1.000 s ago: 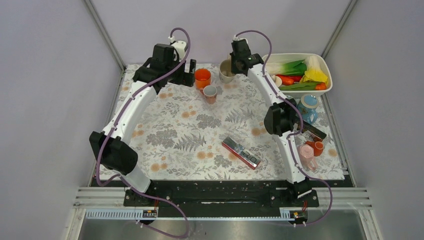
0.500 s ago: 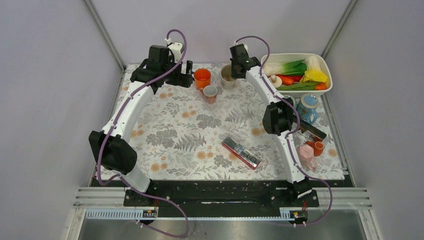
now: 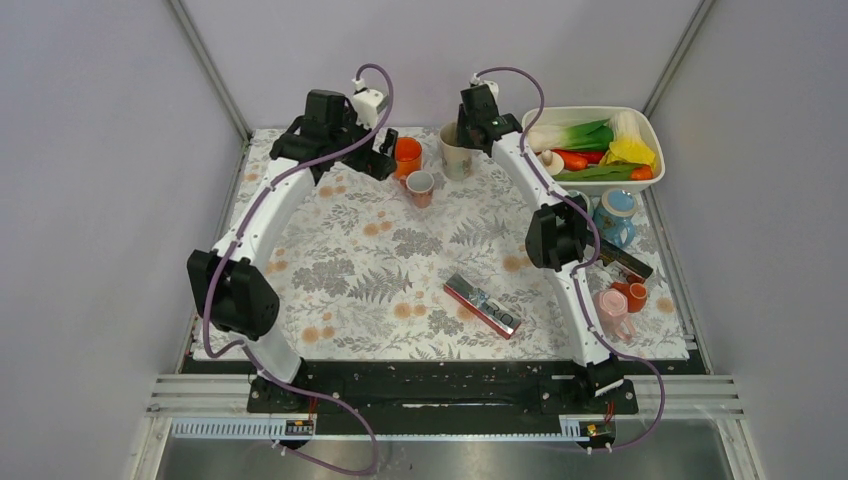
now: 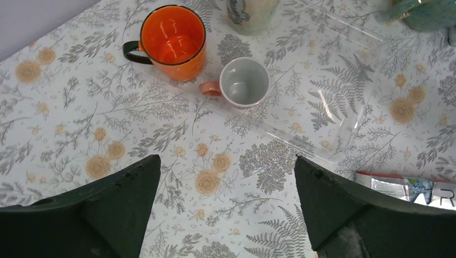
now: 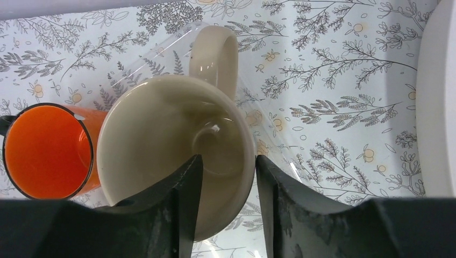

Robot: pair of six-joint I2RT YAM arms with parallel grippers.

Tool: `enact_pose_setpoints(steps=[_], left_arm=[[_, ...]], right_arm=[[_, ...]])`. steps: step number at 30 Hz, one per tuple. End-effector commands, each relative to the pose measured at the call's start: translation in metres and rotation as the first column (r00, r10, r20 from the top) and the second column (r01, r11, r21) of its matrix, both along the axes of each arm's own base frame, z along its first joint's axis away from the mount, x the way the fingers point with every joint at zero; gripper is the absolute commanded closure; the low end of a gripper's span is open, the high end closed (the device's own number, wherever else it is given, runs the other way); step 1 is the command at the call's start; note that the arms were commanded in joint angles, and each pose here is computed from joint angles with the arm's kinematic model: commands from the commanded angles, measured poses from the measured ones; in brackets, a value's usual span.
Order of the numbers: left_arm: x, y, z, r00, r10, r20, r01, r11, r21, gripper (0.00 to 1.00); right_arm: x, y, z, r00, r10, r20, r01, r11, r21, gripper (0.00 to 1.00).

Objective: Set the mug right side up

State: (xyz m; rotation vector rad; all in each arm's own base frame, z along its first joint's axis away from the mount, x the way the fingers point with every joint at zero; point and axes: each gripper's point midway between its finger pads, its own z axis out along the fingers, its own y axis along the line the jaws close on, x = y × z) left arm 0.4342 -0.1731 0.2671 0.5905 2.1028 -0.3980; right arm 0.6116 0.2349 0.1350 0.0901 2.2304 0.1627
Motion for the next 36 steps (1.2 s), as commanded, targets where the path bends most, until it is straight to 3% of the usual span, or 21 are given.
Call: enact_pose_setpoints(steps=[1, 4, 8, 13, 15, 21, 26, 32, 36], left_arm=[[0.016, -0.023, 0.01, 0.974, -0.209, 0.094, 0.207, 0.978, 0.031, 0.02], [0.029, -0.042, 0.011, 0.935, -0.335, 0.117, 0.33, 0.942, 0.064, 0.03], [0.051, -0.076, 0.01, 0.833, -0.523, 0.18, 0.489, 0.849, 0.201, 0.03], [0.043, -0.127, -0.011, 0.574, -0.781, 0.246, 0.675, 0.621, 0.398, 0.03], [0.051, -0.145, -0.013, 0.524, -0.805, 0.278, 0.669, 0.591, 0.451, 0.03], [0.104, -0.184, 0.0, 0.535, -0.732, 0.422, 0.579, 0.681, 0.448, 0.02], [0.113, -0.201, -0.041, 0.508, -0.767, 0.392, 0.561, 0.64, 0.526, 0.08], [0.14, -0.205, -0.06, 0.536, -0.741, 0.404, 0.489, 0.663, 0.567, 0.14], [0.146, -0.203, -0.079, 0.53, -0.759, 0.378, 0.477, 0.635, 0.607, 0.25]], right_arm=[[0.006, 0.007, 0.054, 0.994, 0.012, 0.108, -0.02, 0.997, 0.079, 0.49], [0.006, -0.001, 0.078, 0.99, 0.011, 0.143, -0.023, 0.996, 0.082, 0.43], [-0.003, -0.014, 0.118, 0.983, 0.033, 0.182, -0.054, 0.992, 0.111, 0.36], [-0.029, -0.028, 0.174, 0.968, 0.075, 0.241, -0.106, 0.987, 0.119, 0.21], [-0.041, -0.041, 0.189, 0.968, 0.064, 0.243, -0.097, 0.987, 0.125, 0.18], [-0.099, -0.097, 0.193, 0.983, 0.016, 0.185, -0.013, 1.0, -0.017, 0.14], [-0.143, -0.14, 0.167, 0.987, -0.059, 0.149, 0.064, 0.997, -0.034, 0.13], [-0.179, -0.174, 0.152, 0.984, -0.116, 0.135, 0.124, 0.991, -0.054, 0.13], [-0.191, -0.181, 0.149, 0.984, -0.121, 0.131, 0.132, 0.988, -0.076, 0.13]])
